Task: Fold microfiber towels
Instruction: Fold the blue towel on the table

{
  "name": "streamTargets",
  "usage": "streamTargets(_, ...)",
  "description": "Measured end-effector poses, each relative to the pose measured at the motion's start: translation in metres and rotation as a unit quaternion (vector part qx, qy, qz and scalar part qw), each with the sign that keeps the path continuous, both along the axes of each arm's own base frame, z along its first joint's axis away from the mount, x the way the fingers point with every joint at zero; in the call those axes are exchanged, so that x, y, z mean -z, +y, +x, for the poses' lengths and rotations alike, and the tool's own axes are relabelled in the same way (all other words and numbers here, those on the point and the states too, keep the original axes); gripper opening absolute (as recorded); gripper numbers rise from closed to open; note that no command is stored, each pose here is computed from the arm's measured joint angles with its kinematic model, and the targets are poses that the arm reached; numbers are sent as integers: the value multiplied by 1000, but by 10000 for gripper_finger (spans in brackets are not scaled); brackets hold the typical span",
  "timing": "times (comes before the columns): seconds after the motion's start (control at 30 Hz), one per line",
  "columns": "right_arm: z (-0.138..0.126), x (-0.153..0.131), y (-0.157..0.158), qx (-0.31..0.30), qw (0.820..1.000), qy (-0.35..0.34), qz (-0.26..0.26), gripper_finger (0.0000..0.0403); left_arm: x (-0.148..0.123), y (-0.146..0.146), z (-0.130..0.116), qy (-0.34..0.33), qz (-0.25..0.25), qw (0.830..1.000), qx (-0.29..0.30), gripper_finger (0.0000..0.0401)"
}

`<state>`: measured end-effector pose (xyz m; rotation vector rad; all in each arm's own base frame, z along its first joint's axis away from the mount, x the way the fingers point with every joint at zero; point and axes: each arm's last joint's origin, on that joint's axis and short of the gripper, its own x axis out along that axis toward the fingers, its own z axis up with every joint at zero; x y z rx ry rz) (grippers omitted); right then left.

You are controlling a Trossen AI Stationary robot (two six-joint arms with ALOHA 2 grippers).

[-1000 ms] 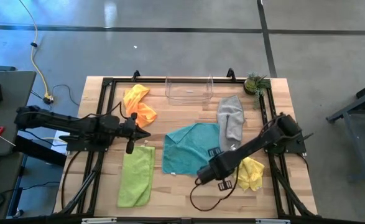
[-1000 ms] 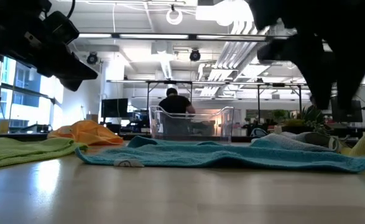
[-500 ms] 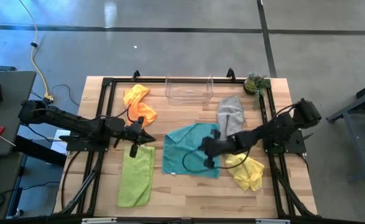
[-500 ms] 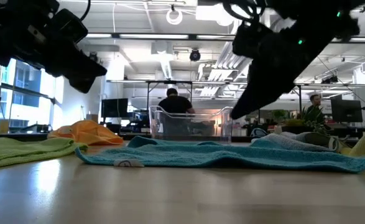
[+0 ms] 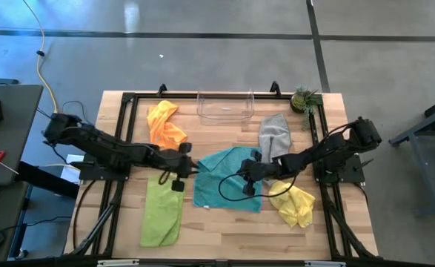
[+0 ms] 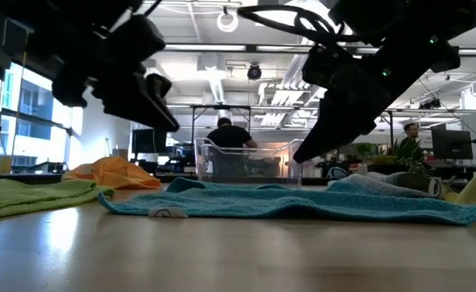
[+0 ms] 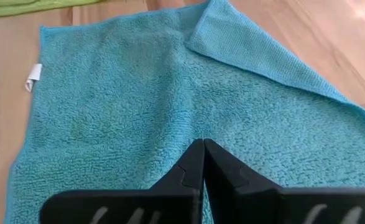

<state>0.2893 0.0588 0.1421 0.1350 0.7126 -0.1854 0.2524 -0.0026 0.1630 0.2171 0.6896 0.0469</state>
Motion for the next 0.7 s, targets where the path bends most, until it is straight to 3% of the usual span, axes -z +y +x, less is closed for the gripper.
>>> streamTargets(0.3,-1,1,0,-11,1000,6,-8,0,15,5,40,110,78,989,54,121)
streamTargets(0.47,-1,1,0,-16,1000,7,-12,0,26,9,53,143,146,978,44,123)
streamTargets(0.7,0,1,1,-21,1000,7,-13,0,38,15,58,172,160,971,48,114)
